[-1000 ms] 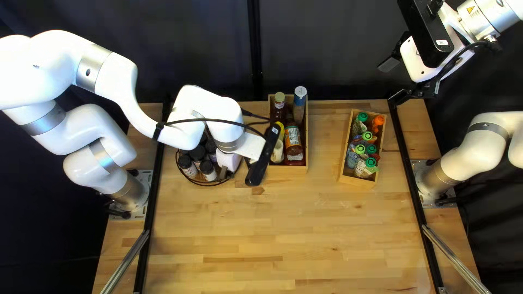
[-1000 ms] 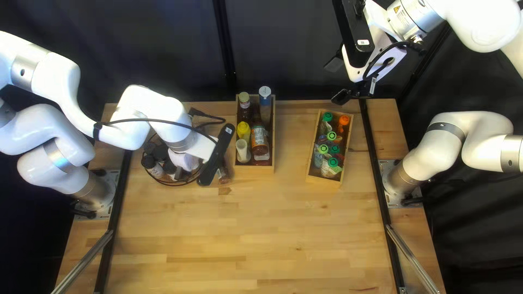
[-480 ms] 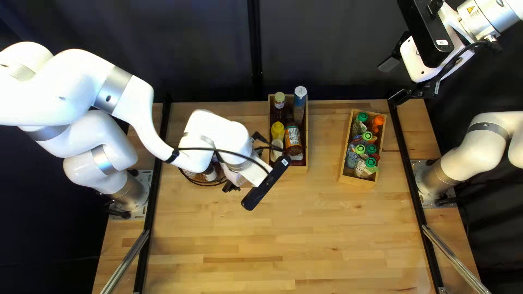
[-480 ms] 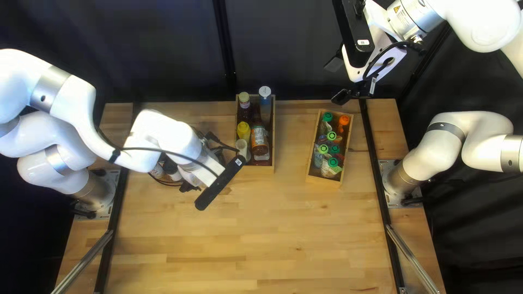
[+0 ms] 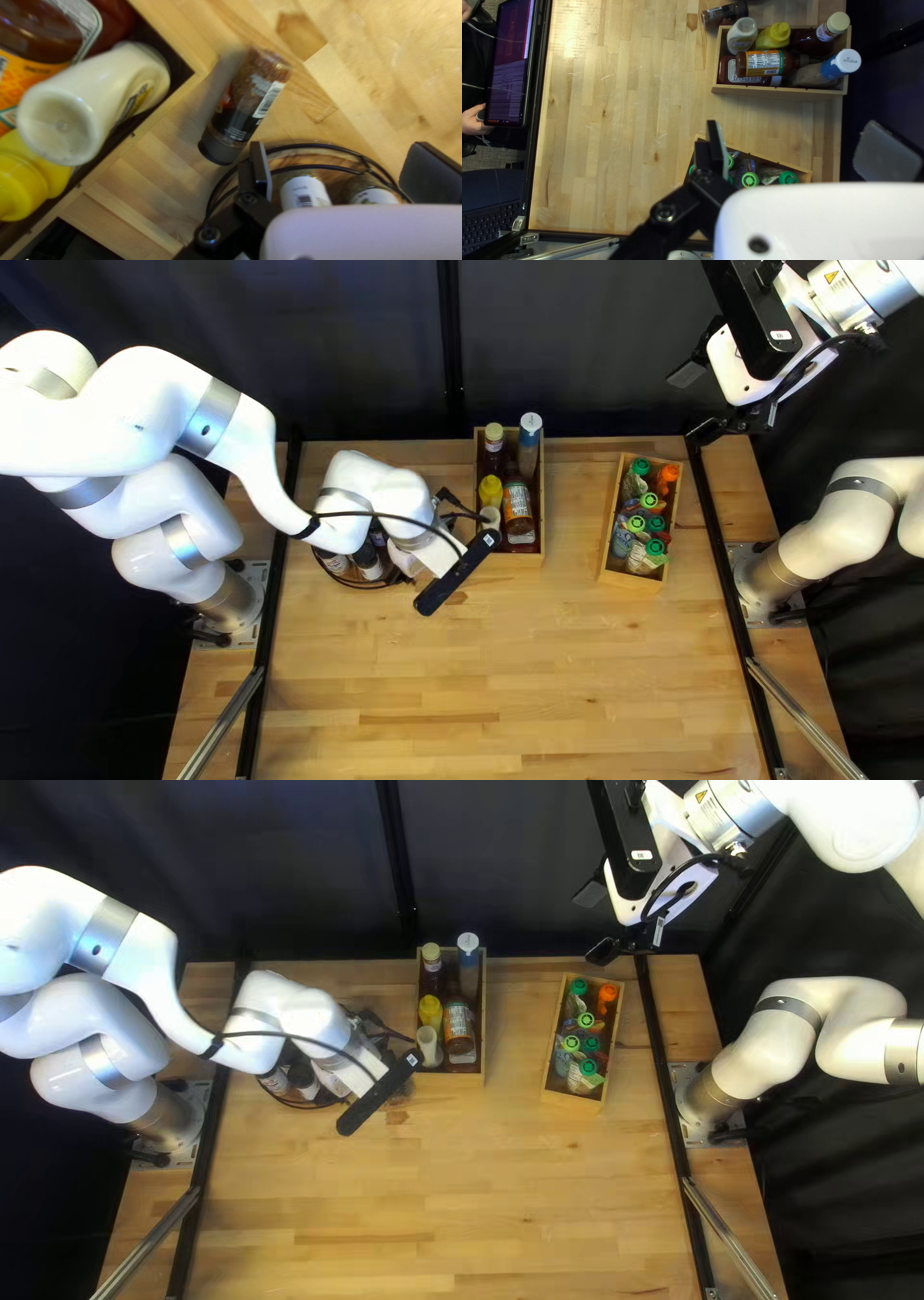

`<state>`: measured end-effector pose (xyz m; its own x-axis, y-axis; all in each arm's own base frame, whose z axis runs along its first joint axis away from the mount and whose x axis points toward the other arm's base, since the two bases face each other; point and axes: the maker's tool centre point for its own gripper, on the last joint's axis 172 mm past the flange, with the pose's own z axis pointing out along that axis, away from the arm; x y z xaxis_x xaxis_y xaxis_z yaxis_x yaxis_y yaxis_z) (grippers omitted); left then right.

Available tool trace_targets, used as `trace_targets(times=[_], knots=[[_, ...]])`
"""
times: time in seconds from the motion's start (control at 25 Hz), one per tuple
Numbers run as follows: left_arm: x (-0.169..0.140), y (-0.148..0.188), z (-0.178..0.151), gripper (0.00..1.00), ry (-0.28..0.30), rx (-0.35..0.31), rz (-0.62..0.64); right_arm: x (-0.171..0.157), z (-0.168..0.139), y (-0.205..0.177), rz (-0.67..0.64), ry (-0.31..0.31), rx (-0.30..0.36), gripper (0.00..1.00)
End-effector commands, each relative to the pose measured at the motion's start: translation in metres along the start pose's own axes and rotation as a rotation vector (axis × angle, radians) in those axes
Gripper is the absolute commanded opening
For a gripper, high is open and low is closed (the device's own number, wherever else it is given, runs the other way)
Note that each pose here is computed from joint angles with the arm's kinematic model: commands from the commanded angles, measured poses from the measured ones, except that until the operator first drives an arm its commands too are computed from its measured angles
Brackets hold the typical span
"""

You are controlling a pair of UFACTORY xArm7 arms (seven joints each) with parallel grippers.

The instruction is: Separate condiments, baby food and spices and place it in 3 different racks/containers

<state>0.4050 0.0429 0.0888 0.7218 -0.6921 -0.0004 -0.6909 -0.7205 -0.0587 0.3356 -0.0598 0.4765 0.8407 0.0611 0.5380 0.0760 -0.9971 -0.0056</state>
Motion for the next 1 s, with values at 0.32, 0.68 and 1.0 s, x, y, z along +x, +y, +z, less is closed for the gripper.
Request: trace_targets(times=[0.32, 0.68, 1.0], knots=[[0.0, -0.016, 0.023, 1.0, 0.023, 0.036, -0.004, 0.0, 0.0, 0.0, 0.0, 0.0, 0.0, 1.0], [-0.001, -0.023, 0.034, 1.0, 0.026, 0.046, -0.026, 0.0, 0.0, 0.0, 0.0, 0.0, 0.0, 1.0], [0.001, -0.03, 0.048, 1.0, 0.045, 0.052, -0.055, 0.0, 0.0, 0.0, 0.0, 0.0, 0.0, 1.0]])
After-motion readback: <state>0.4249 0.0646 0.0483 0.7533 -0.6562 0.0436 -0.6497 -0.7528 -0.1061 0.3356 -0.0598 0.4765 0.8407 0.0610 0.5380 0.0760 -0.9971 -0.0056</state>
